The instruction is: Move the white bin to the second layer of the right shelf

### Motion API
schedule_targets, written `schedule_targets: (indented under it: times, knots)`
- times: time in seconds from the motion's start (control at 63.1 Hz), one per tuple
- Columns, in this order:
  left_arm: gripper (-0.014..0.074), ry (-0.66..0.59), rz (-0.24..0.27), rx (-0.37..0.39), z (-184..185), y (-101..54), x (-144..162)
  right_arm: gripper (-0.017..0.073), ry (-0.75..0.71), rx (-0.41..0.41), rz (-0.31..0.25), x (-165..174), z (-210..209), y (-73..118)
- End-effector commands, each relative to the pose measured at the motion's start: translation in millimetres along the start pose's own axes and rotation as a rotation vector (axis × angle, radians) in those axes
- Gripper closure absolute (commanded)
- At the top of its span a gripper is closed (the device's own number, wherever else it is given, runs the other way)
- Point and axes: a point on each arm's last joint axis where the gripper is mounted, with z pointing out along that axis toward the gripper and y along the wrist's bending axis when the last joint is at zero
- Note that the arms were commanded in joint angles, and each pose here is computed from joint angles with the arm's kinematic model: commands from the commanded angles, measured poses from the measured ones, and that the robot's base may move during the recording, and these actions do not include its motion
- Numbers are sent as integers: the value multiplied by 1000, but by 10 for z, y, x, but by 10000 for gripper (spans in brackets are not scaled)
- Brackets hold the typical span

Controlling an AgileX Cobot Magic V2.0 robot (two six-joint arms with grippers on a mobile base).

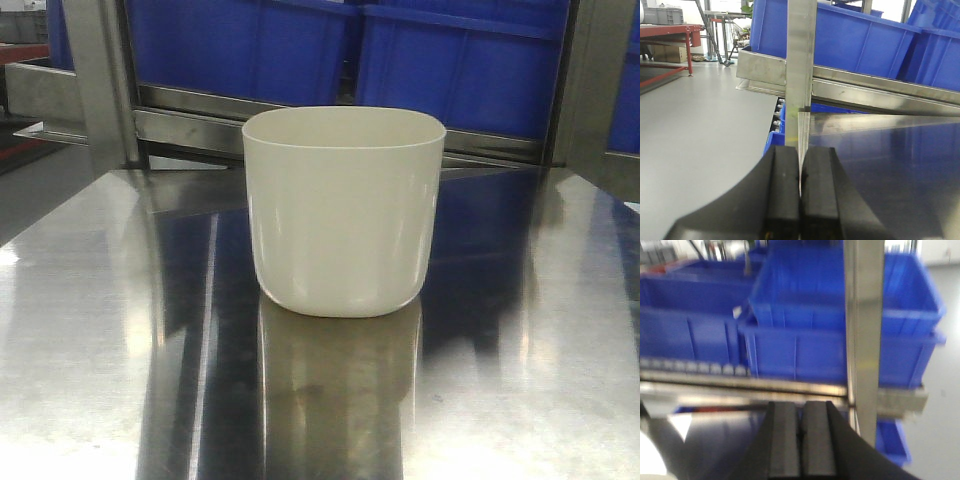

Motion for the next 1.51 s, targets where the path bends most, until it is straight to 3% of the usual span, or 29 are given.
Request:
schedule_targets:
  times: [0.0, 0.19, 0.269, 0.333, 0.444, 0.539, 0.871, 1.141, 1.489]
  knots:
    - [509, -52, -19, 2, 8, 5, 45, 507, 46, 7, -12, -41, 54, 0]
    - [509, -52, -19, 2, 8, 5, 45, 506, 403, 28, -5, 337, 304, -44]
    - [509, -52, -19, 2, 8, 5, 45, 460, 498, 33, -2, 449, 387, -56]
    - [509, -52, -19, 2, 8, 5, 45, 370, 552, 28, -5, 514, 436, -46]
    - [509, -52, -19, 2, 8, 5, 45, 109, 607, 3, -17, 556, 487, 16]
    - [509, -52, -19, 2, 8, 5, 45, -5, 632, -25, -31, 537, 520, 87]
    - [509, -52, -19, 2, 8, 5, 45, 22, 704, -166, -104, 332, 782, 519]
    - [509, -52, -19, 2, 8, 5, 45, 22, 787, -274, -172, 253, 1274, 1024]
    - [509, -52, -19, 2, 8, 5, 45, 22, 968, -321, -241, 508, 1782, 1441]
